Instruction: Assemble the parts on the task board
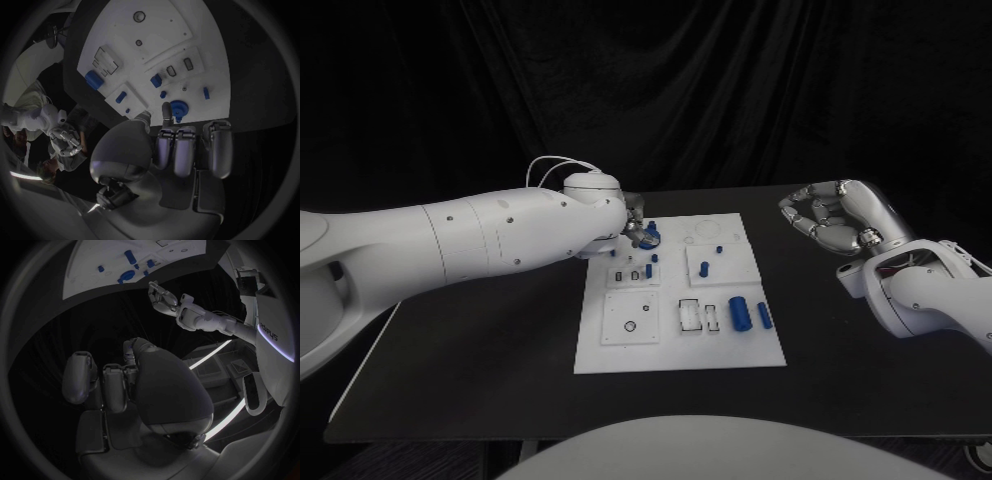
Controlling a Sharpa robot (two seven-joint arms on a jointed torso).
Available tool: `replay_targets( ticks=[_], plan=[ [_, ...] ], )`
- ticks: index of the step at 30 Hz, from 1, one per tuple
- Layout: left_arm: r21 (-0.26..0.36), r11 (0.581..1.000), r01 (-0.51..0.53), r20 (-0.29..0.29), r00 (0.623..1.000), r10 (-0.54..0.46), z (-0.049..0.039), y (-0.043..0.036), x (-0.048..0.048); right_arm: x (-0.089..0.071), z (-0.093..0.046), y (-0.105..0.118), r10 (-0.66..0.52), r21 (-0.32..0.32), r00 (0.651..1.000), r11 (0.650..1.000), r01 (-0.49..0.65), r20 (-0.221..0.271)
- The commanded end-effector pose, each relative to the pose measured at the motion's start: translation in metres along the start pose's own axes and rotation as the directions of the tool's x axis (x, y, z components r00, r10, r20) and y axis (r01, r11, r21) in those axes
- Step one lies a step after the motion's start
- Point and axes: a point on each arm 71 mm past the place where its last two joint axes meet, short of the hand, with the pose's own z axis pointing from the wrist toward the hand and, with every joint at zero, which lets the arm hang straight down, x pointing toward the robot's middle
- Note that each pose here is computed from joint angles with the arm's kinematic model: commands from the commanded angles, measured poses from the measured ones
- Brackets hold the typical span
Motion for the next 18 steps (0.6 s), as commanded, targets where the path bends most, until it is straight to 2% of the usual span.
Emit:
replay_targets(
  ticks=[1, 18],
  plan=[
    [0.014, 1.000, -0.004, -0.001, 1.000, 0.004, 0.0019, -0.0028, 0.0018, 0.000, -0.001, 0.001, 0.000, 0.005, 1.000, 1.000, 0.000, 0.010],
    [0.035, 0.999, 0.010, -0.026, 1.000, -0.009, 0.0132, -0.0056, 0.0191, 0.003, 0.001, 0.003, 0.005, 0.001, 1.000, 1.000, -0.005, 0.005]
  ],
)
